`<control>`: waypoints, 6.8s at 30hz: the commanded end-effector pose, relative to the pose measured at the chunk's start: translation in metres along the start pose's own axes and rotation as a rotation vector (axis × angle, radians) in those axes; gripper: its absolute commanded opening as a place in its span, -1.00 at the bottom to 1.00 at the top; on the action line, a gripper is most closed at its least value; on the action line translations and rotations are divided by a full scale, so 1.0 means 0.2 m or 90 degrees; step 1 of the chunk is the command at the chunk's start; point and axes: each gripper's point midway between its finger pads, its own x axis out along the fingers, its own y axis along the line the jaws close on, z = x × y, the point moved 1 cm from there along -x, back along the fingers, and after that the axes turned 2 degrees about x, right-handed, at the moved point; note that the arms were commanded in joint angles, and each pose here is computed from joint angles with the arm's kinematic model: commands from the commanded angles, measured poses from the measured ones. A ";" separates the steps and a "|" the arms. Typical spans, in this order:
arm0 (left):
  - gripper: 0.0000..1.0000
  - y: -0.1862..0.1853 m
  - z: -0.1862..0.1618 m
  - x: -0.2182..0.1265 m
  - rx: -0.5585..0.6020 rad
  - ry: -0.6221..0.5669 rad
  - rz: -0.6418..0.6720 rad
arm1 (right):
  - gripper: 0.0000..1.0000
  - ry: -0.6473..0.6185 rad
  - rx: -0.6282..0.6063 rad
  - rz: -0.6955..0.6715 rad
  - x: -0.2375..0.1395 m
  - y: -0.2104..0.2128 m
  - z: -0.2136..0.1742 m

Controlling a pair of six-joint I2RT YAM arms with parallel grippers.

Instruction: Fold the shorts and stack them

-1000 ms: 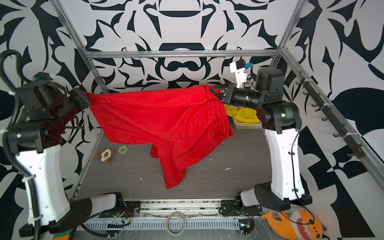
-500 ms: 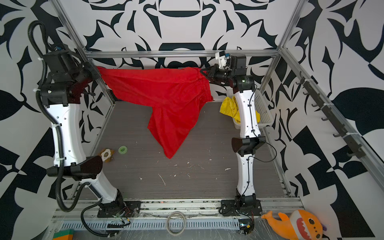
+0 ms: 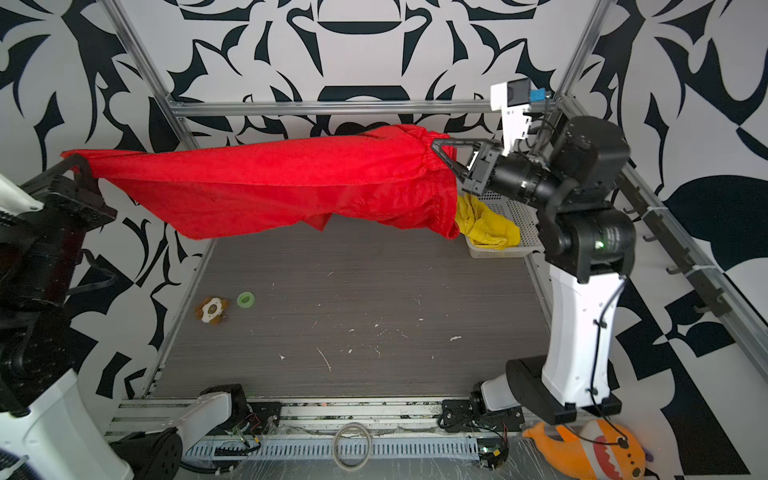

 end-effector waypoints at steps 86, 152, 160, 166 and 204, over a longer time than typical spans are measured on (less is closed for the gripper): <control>0.34 0.16 -2.84 -0.34 -0.406 0.898 0.140 | 0.08 0.587 0.432 -0.630 -0.41 -1.42 -2.49; -0.92 -0.98 -3.13 1.11 -0.254 0.857 -0.315 | 0.37 0.305 0.107 -0.332 1.15 -1.66 -1.80; -0.14 -0.88 -3.21 1.12 -0.239 0.875 -0.282 | 0.36 0.303 0.180 -0.349 1.23 -1.81 -1.86; -0.09 -0.70 -3.14 1.18 -0.258 0.846 -0.235 | 0.36 0.283 0.250 -0.344 1.29 -1.90 -1.87; -0.03 -0.74 -3.41 1.07 -0.267 0.932 -0.254 | -1.00 0.259 0.303 -0.117 1.55 -1.73 -1.96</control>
